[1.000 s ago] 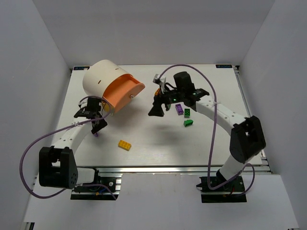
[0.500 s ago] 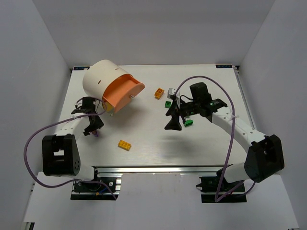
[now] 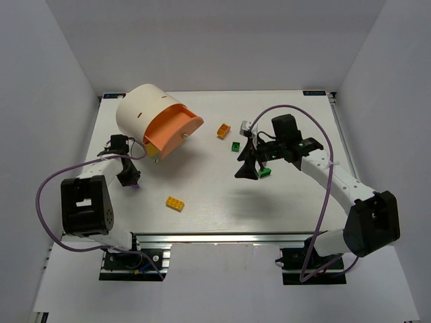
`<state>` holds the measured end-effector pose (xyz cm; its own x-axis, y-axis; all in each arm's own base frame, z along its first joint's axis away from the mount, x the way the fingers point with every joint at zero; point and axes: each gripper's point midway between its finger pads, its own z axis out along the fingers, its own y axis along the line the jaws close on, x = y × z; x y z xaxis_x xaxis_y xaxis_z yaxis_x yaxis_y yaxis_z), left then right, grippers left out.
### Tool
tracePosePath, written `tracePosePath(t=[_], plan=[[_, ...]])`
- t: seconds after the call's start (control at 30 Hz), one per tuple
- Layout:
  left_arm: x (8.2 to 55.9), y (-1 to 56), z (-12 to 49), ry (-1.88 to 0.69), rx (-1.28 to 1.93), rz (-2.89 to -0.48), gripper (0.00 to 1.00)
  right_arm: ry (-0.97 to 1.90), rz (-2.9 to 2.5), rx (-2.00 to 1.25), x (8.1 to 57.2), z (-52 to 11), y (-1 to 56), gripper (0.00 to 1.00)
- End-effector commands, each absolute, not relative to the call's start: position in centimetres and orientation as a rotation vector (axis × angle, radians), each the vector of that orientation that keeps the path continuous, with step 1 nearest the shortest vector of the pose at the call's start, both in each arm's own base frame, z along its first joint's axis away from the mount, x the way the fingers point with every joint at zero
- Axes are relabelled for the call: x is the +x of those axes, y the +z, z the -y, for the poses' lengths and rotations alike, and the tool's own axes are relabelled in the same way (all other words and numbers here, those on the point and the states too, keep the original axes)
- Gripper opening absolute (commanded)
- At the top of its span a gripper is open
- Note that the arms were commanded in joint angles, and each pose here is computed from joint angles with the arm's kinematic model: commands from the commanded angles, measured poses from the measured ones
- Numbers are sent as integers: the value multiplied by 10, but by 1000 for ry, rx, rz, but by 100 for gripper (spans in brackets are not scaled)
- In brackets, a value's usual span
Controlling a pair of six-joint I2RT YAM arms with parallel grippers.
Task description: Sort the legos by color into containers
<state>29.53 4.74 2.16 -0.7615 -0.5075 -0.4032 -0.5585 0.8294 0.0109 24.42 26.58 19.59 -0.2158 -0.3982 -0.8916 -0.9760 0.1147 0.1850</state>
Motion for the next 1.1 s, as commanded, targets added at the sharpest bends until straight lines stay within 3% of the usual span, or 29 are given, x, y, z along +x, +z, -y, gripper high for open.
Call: tracePosePath(t=[0.0,0.17,0.27,0.3,0.37,0.4,0.67,0.87,1.07], plan=[[312,59,-40,64,-847,-2499,9,1028,-1676,-1327,253,-262,217,79],[290,120,-20,-77,-914,-2337,1,1010,-1647,-1347,249,-257,220,68],[274,172,-13,-173,-874,-2193,0,1005,-1654,-1344,249,-254,217,50],[270,198,-12,-204,-844,-2119,0,1007,-1663,-1339,250,-252,215,33],[266,220,-7,-245,-794,-2070,0,1017,-1680,-1334,252,-253,210,14],[267,232,-4,-273,-764,-2040,0,1019,-1699,-1327,253,-253,208,0],[314,323,67,-725,-334,-1873,0,978,-1862,-1165,285,-252,203,0],[351,359,82,-761,-155,-1835,2,972,-1889,-1120,286,-246,205,0],[379,349,109,-760,-22,-1912,6,937,-1904,-1099,286,-236,201,0]])
